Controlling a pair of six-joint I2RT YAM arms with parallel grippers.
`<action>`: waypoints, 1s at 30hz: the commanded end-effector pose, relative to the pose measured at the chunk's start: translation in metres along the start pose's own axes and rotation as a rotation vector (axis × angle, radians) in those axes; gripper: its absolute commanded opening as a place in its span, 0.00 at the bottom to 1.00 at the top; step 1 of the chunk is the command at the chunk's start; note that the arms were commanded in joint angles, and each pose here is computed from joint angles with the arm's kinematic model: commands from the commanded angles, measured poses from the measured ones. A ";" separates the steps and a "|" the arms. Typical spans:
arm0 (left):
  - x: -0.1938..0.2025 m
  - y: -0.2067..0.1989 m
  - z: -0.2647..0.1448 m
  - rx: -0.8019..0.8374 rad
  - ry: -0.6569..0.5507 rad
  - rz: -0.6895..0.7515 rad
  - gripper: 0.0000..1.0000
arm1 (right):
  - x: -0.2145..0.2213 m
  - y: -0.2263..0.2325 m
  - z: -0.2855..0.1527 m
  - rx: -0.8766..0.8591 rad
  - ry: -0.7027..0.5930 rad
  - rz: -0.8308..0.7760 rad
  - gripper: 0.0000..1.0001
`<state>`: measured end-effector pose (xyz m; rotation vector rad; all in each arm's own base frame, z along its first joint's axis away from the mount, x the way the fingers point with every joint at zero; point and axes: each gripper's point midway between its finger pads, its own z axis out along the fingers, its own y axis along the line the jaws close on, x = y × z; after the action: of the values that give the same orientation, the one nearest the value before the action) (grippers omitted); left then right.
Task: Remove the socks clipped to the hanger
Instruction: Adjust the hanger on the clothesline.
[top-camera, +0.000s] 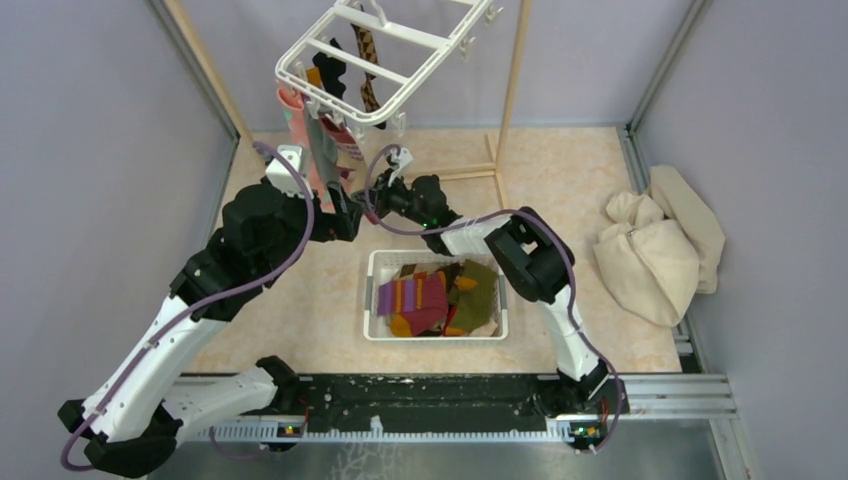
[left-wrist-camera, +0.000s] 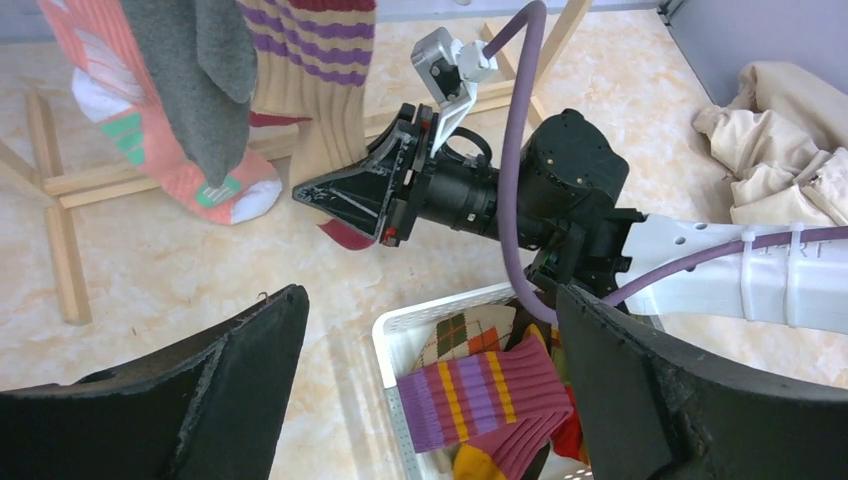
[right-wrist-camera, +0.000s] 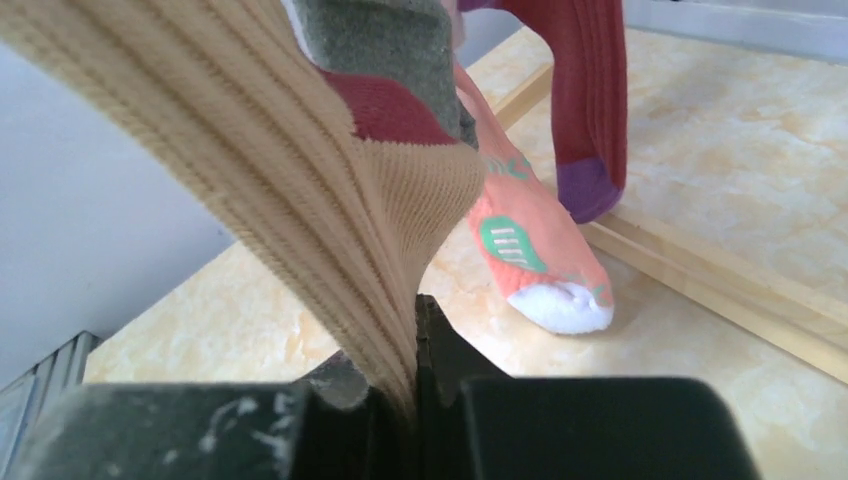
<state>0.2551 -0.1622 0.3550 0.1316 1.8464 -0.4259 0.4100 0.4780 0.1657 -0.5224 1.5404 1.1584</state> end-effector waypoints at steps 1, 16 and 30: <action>-0.013 0.008 -0.013 -0.030 -0.035 -0.002 0.99 | -0.050 0.037 -0.006 -0.115 -0.097 -0.031 0.00; -0.042 0.003 -0.002 0.004 -0.142 0.039 0.99 | -0.076 0.105 -0.116 -0.510 0.057 0.028 0.00; -0.080 0.006 0.029 0.057 -0.221 0.030 0.98 | -0.100 0.129 -0.202 -0.753 0.068 0.144 0.00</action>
<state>0.3030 -0.1509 0.3817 0.1306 1.7229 -0.3803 0.2638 0.3538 0.2643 -0.8598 1.3454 1.8218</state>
